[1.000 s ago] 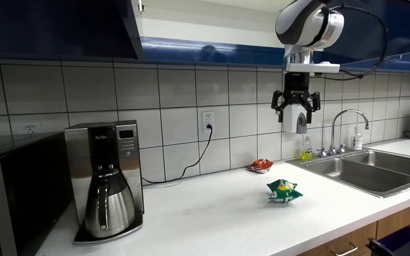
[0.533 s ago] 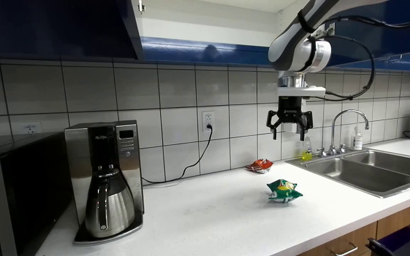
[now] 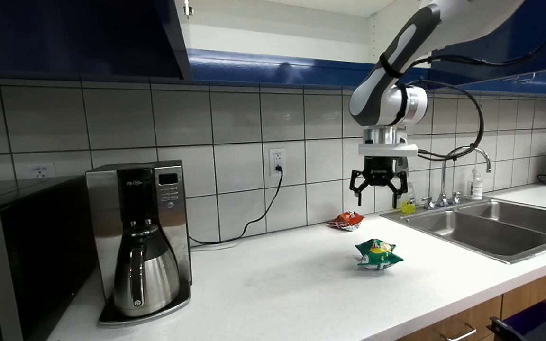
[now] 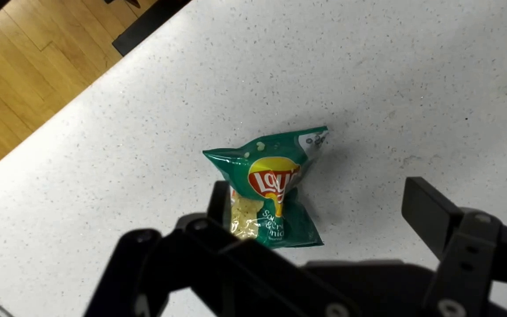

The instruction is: Pick up the bag of lays and place it on the bottom shelf

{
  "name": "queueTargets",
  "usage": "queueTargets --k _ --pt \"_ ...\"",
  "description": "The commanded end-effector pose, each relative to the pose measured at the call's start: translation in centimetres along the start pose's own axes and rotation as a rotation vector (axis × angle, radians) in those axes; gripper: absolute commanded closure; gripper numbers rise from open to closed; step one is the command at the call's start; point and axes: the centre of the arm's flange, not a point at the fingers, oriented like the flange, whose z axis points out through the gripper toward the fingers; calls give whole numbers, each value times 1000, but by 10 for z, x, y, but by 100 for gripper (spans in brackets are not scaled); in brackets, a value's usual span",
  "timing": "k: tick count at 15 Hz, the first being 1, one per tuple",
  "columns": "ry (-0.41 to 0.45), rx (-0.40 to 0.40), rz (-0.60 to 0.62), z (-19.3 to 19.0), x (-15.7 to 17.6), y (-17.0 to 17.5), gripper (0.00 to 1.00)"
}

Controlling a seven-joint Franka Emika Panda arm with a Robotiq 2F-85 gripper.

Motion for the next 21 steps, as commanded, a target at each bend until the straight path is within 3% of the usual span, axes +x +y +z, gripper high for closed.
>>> queueTargets --k 1,7,21 --pt "3 16 66 18 23 -9 0" --pt "-25 29 126 44 48 -13 0" --pt "-51 -39 192 94 85 8 0"
